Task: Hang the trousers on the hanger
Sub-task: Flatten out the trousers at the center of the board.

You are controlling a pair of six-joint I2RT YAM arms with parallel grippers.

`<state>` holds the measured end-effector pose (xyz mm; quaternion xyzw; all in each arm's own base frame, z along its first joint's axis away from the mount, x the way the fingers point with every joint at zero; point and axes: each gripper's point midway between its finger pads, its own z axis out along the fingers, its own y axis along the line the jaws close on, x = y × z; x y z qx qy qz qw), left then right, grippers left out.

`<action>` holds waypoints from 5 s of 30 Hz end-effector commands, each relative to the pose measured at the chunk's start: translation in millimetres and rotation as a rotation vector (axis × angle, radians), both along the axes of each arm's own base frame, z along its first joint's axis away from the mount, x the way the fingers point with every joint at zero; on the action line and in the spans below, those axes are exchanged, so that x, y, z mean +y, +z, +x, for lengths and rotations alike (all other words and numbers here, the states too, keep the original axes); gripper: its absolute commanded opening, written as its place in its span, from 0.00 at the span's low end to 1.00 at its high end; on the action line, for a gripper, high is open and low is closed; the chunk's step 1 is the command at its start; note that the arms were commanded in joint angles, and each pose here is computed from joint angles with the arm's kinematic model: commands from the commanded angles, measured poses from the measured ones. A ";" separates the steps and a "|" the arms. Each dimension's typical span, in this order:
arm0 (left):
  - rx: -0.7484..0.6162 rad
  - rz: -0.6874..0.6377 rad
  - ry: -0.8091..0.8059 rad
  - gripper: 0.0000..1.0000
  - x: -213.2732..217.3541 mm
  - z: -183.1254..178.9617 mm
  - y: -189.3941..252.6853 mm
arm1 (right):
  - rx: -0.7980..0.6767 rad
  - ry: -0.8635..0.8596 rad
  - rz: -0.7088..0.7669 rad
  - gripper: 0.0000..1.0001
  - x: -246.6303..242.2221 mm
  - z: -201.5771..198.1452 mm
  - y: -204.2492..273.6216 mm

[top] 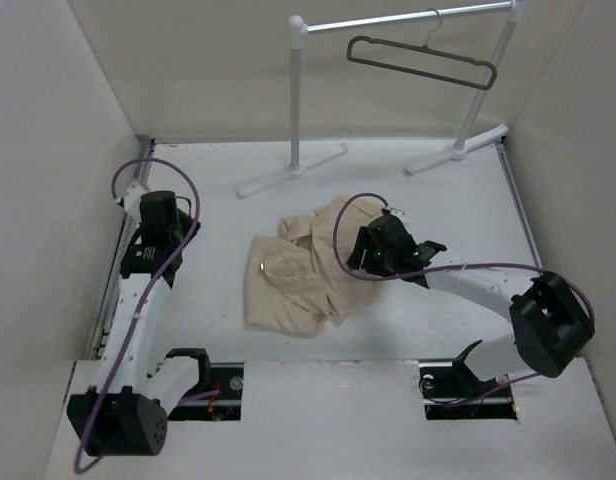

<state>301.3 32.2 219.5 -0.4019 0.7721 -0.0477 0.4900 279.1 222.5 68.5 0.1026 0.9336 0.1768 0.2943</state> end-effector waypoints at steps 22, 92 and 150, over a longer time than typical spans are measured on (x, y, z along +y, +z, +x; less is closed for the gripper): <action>0.138 -0.170 -0.515 0.05 -219.8 -13.9 -98.3 | -0.141 0.174 0.090 0.07 52.2 13.6 69.7; 0.217 0.186 -0.854 0.19 -284.6 28.1 -140.1 | 0.036 0.144 0.253 0.67 50.3 -34.8 -11.9; 0.424 -0.103 -0.108 0.58 -49.4 -68.6 -206.5 | -0.041 -0.282 -0.075 0.13 14.3 51.7 -45.8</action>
